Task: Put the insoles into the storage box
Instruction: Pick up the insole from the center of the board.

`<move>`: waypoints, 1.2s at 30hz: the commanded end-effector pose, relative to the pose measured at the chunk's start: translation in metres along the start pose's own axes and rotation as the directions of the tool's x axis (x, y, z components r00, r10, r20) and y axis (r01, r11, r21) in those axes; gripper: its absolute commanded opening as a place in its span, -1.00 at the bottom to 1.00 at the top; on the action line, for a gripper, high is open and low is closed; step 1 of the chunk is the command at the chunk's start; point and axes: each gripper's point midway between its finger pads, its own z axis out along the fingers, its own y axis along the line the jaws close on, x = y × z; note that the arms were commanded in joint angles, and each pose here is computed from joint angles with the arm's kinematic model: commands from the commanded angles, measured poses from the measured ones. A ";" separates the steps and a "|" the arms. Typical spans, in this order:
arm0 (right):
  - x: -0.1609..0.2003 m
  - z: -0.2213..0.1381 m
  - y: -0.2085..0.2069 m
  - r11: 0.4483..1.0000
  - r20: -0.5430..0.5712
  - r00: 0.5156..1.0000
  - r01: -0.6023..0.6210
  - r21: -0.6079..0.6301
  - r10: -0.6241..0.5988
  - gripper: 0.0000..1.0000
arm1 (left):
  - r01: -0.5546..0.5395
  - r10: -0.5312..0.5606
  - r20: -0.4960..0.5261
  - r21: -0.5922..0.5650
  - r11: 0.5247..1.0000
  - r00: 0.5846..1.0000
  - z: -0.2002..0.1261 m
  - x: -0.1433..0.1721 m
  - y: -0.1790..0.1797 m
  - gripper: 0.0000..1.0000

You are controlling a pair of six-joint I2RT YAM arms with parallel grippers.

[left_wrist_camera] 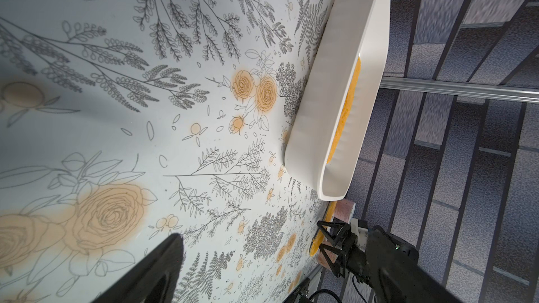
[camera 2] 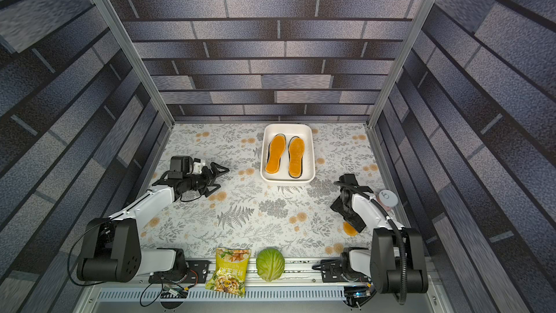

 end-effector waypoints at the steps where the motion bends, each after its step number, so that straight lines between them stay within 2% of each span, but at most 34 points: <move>1: -0.003 0.002 0.009 0.999 -0.005 1.000 0.013 -0.038 -0.013 0.97 | -0.047 0.046 0.020 0.019 0.999 0.999 -0.007 -0.005 -0.014 1.00; 14: -0.014 -0.006 0.039 0.984 0.007 0.995 0.097 -0.150 -0.097 0.89 | -0.046 0.046 0.023 0.017 0.999 0.999 -0.007 -0.004 -0.013 1.00; 21: -0.004 -0.002 0.054 0.963 -0.040 0.987 0.143 -0.227 -0.156 0.84 | -0.041 0.041 0.023 0.015 0.999 0.999 -0.007 -0.005 -0.012 1.00; 25: -0.006 -0.003 0.040 0.979 -0.016 0.994 0.106 -0.172 -0.111 0.86 | -0.043 0.043 0.023 0.016 0.999 0.999 -0.007 -0.004 -0.012 1.00; 32: -0.020 -0.015 0.001 0.999 0.089 0.995 -0.041 -0.020 0.043 0.98 | -0.047 0.047 0.028 0.017 0.999 0.999 -0.008 -0.005 -0.013 1.00; 36: -0.024 -0.013 -0.001 0.998 0.080 0.995 -0.054 -0.019 0.055 1.00 | -0.049 0.049 0.027 0.017 0.999 0.998 -0.008 -0.005 -0.013 1.00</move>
